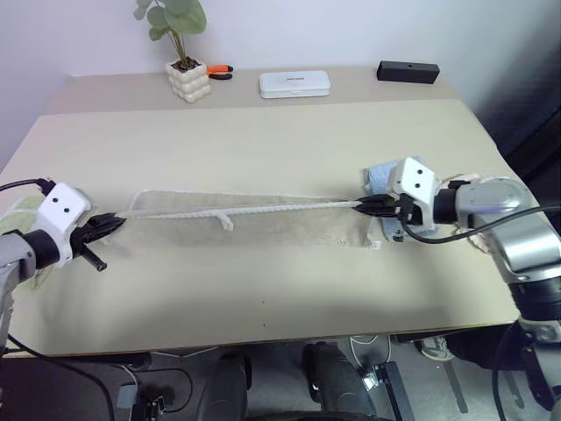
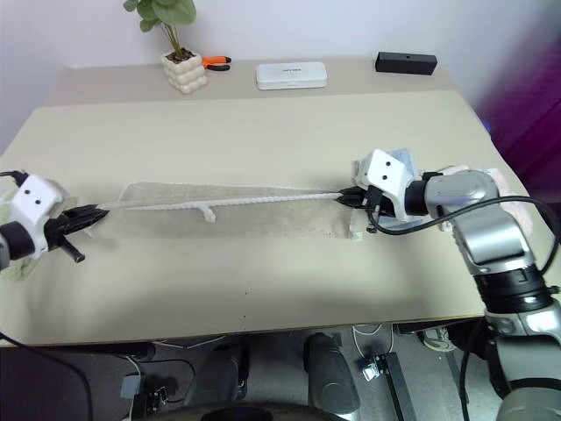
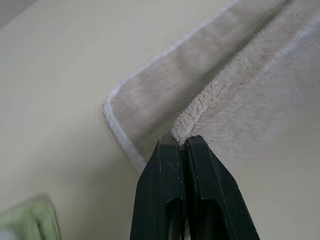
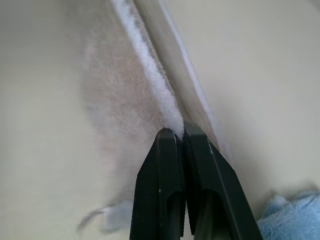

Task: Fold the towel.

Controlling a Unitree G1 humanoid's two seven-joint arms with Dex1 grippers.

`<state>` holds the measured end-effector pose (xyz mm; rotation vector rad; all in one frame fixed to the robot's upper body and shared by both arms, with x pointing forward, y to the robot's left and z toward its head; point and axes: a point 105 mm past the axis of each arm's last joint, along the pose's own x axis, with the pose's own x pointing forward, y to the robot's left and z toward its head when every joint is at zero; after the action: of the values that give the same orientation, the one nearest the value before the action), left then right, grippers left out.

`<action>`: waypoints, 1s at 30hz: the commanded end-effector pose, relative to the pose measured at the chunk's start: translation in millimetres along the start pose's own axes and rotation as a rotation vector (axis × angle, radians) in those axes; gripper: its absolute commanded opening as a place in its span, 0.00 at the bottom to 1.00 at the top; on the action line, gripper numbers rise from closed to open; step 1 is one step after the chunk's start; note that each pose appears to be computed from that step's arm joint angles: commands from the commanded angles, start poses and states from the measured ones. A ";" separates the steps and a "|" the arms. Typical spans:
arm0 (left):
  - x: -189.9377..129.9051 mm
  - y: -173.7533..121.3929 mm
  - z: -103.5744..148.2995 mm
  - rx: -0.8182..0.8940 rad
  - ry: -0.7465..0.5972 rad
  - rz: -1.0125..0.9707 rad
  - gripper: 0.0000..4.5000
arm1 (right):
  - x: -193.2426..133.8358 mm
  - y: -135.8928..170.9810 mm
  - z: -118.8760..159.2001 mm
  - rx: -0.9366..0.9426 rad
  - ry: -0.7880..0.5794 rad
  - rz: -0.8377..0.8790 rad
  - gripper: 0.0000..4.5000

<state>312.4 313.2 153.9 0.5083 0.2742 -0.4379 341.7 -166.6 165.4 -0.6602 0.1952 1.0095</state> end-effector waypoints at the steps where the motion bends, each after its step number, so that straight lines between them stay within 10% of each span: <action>1: 18.8 8.7 -4.4 0.052 0.019 0.024 0.00 | 6.2 -15.1 -1.9 -0.029 0.005 -0.058 0.01; 11: 51.1 19.4 -10.5 -0.008 -0.018 0.063 0.00 | 19.5 -17.9 -8.7 -0.011 -0.016 -0.093 0.01; 15: 49.5 26.4 -10.4 -0.073 -0.051 0.113 0.30 | 18.5 -18.4 -8.6 0.018 -0.024 -0.113 0.20; 20: 40.0 48.8 -3.6 -0.171 -0.140 0.290 0.86 | 8.3 -22.6 -4.4 0.001 -0.024 -0.172 0.75; 30: 18.9 52.4 2.3 -0.309 -0.247 0.417 0.86 | -24.8 6.2 17.5 0.201 -0.156 -0.150 0.75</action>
<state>357.3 349.6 152.6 0.1847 0.0529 -0.0308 329.3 -174.4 170.7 -0.4758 0.1518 0.8701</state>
